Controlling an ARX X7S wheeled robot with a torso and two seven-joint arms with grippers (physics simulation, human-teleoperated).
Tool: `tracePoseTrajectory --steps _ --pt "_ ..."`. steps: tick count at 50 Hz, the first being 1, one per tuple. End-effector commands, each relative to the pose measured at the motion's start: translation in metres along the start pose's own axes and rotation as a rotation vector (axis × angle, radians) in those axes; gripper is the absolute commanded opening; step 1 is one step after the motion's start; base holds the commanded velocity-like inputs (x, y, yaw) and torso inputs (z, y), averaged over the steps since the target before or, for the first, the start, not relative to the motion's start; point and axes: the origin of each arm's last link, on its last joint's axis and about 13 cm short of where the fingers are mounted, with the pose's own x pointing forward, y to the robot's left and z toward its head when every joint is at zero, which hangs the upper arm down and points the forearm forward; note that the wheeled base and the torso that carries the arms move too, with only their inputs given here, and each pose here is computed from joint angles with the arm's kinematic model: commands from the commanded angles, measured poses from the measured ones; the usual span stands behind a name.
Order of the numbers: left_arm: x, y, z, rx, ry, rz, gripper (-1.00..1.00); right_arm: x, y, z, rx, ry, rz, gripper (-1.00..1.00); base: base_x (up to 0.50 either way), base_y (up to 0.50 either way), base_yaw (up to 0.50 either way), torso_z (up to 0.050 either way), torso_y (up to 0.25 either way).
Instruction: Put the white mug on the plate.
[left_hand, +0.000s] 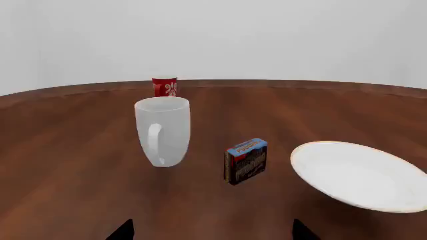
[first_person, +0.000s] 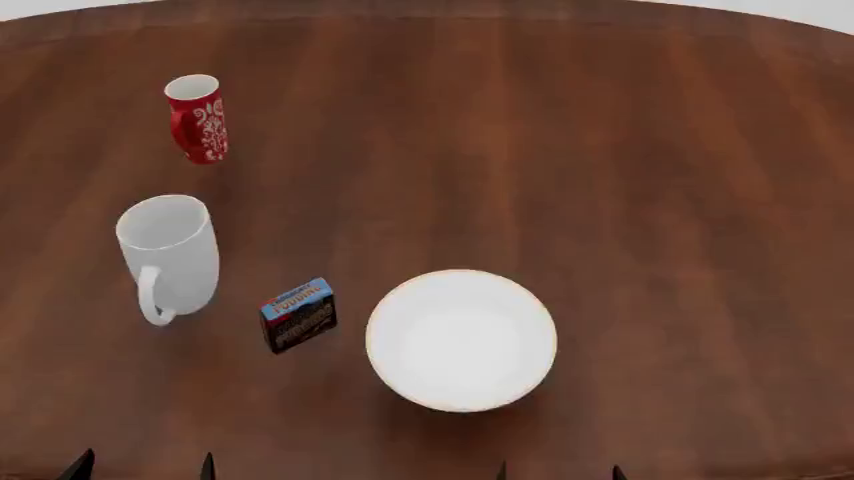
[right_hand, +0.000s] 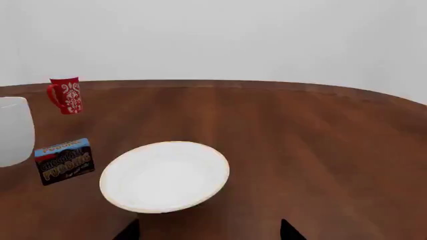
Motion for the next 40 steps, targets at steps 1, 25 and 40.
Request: tracePoseTrajectory --steps 1,25,40 --pt "0.000 0.000 0.000 0.000 0.000 0.000 1.00 0.001 0.001 -0.001 0.000 0.000 0.000 1.00 0.00 0.00 0.00 0.000 0.000" --pt "-0.001 0.000 0.007 0.027 -0.034 0.019 1.00 -0.006 0.001 0.016 0.000 -0.027 -0.016 1.00 0.00 0.00 0.00 0.000 0.000" --pt "-0.002 0.006 0.027 0.010 -0.059 0.095 1.00 -0.027 -0.013 0.063 -0.024 -0.114 -0.175 1.00 0.00 0.00 0.00 0.000 0.000"
